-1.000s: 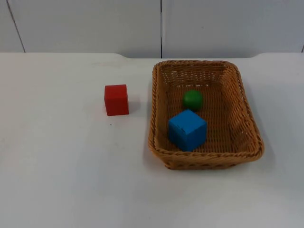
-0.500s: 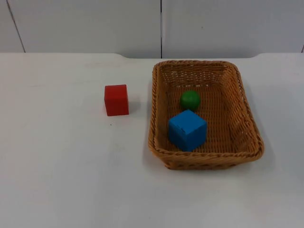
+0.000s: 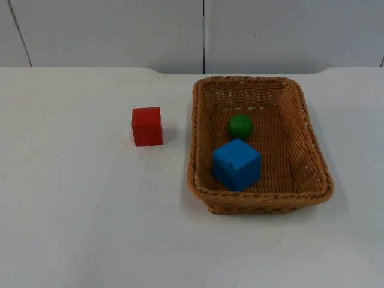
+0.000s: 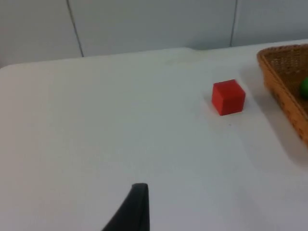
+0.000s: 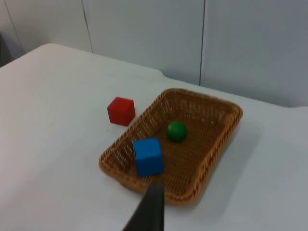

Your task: Place all geometric objects except the red cube into the basket.

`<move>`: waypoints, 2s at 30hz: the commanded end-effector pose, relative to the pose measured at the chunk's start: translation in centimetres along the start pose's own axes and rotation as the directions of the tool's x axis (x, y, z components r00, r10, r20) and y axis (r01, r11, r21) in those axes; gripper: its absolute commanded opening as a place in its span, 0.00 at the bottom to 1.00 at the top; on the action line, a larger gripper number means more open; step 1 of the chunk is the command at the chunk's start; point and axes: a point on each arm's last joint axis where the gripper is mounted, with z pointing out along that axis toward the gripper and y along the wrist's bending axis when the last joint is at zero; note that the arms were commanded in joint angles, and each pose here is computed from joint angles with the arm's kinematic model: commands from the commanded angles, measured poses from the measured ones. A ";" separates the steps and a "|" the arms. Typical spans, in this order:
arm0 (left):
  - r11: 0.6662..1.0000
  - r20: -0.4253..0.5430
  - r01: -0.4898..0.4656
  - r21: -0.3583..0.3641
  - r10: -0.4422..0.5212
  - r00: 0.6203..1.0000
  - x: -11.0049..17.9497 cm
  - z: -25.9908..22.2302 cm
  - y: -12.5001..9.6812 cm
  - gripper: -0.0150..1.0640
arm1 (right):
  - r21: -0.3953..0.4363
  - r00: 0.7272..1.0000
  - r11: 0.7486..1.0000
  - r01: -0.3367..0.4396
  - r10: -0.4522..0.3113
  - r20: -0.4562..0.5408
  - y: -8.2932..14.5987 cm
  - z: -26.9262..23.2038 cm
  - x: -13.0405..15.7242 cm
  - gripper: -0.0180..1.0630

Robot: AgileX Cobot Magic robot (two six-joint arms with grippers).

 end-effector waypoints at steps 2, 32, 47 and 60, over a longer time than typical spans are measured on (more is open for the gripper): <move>0.999 -0.002 0.017 -0.027 -0.017 1.000 0.1 0.0 0.2 0.99 | -0.001 1.000 1.000 -0.008 0.008 -0.024 0.0 -1.3 1.3 0.77; 0.996 -0.091 -0.012 -0.086 0.004 0.996 1.3 0.6 0.8 0.99 | -0.025 0.986 0.999 -0.028 0.023 -0.163 0.3 -0.2 5.5 0.77; 0.996 -0.091 -0.012 -0.086 0.004 0.996 1.3 0.6 0.8 0.99 | -0.021 0.986 0.999 -0.025 0.021 -0.163 0.2 -0.2 5.5 0.94; 0.996 -0.091 -0.011 -0.086 0.003 0.996 1.3 0.6 0.8 0.99 | -0.022 0.986 0.999 -0.026 0.022 -0.163 0.2 -0.2 5.5 0.99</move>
